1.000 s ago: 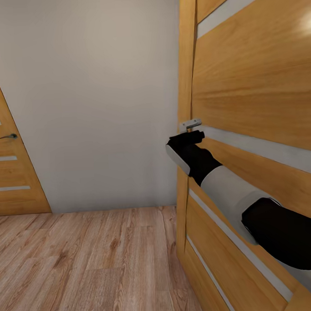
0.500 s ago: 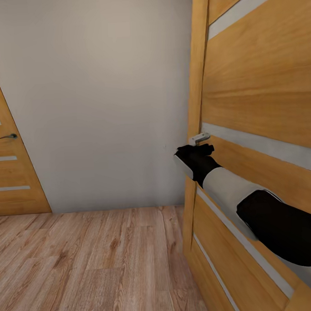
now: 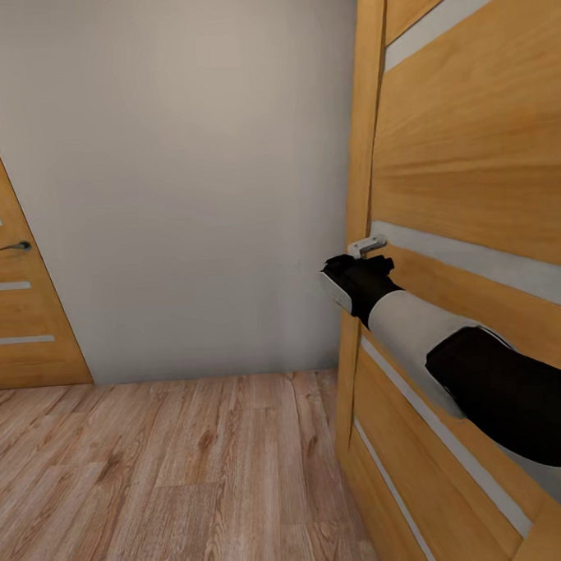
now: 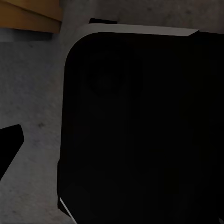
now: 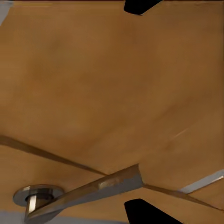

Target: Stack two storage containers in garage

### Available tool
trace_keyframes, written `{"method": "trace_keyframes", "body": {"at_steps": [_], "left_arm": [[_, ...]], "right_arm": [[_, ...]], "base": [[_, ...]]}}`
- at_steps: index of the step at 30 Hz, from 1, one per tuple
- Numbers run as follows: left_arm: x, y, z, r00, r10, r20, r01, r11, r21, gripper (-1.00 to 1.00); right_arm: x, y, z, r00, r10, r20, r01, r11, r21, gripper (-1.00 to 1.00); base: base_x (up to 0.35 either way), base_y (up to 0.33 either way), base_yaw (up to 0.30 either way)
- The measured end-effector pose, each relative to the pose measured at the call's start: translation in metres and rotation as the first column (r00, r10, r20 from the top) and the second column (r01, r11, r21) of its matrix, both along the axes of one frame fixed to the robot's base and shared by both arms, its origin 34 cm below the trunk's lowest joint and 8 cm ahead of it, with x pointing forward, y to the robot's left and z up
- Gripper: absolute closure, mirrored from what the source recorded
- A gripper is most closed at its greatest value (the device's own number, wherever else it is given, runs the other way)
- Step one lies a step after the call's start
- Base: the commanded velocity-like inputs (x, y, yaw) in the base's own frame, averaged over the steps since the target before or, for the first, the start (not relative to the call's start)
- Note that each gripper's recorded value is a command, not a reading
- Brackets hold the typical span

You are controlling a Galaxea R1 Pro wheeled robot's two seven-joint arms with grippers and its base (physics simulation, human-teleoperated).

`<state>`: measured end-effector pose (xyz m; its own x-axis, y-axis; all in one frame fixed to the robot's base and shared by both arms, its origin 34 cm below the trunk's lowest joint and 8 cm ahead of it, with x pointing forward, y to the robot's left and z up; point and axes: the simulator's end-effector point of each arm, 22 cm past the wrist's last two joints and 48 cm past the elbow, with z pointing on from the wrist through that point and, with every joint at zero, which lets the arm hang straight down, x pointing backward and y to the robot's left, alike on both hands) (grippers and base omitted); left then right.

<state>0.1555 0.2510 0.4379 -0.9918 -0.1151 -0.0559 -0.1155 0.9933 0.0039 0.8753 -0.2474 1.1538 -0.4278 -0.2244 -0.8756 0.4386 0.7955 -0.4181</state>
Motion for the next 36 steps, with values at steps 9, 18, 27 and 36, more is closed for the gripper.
{"method": "trace_keyframes", "body": {"at_steps": [9, 18, 27, 36], "left_arm": [[0.000, 0.000, 0.000, 1.000, 0.000, 0.000, 0.000, 1.000, 0.000, -1.00], [0.000, 0.000, 0.000, 1.000, 0.000, 0.000, 0.000, 1.000, 0.000, -1.00], [0.000, 0.000, 0.000, 1.000, 0.000, 0.000, 0.000, 1.000, 0.000, -1.00], [0.000, 0.000, 0.000, 1.000, 0.001, 0.000, -0.001, 1.000, 0.000, -1.00]], "right_arm": [[0.002, -0.002, 0.026, 0.999, -0.004, 0.032, 0.004, 1.000, 0.003, -1.00], [0.002, -0.027, 0.039, 0.998, -0.038, 0.048, 0.038, 0.999, 0.001, -1.00], [0.001, -0.065, 0.048, 0.994, -0.089, 0.062, 0.089, 0.996, -0.002, -1.00], [-0.002, -0.085, 0.053, 0.991, -0.119, 0.064, 0.119, 0.993, 0.001, -1.00]], "base": [[0.000, 0.000, 0.000], [0.000, 0.000, 0.000], [0.000, 0.000, 0.000], [0.000, 0.000, 0.000]]}}
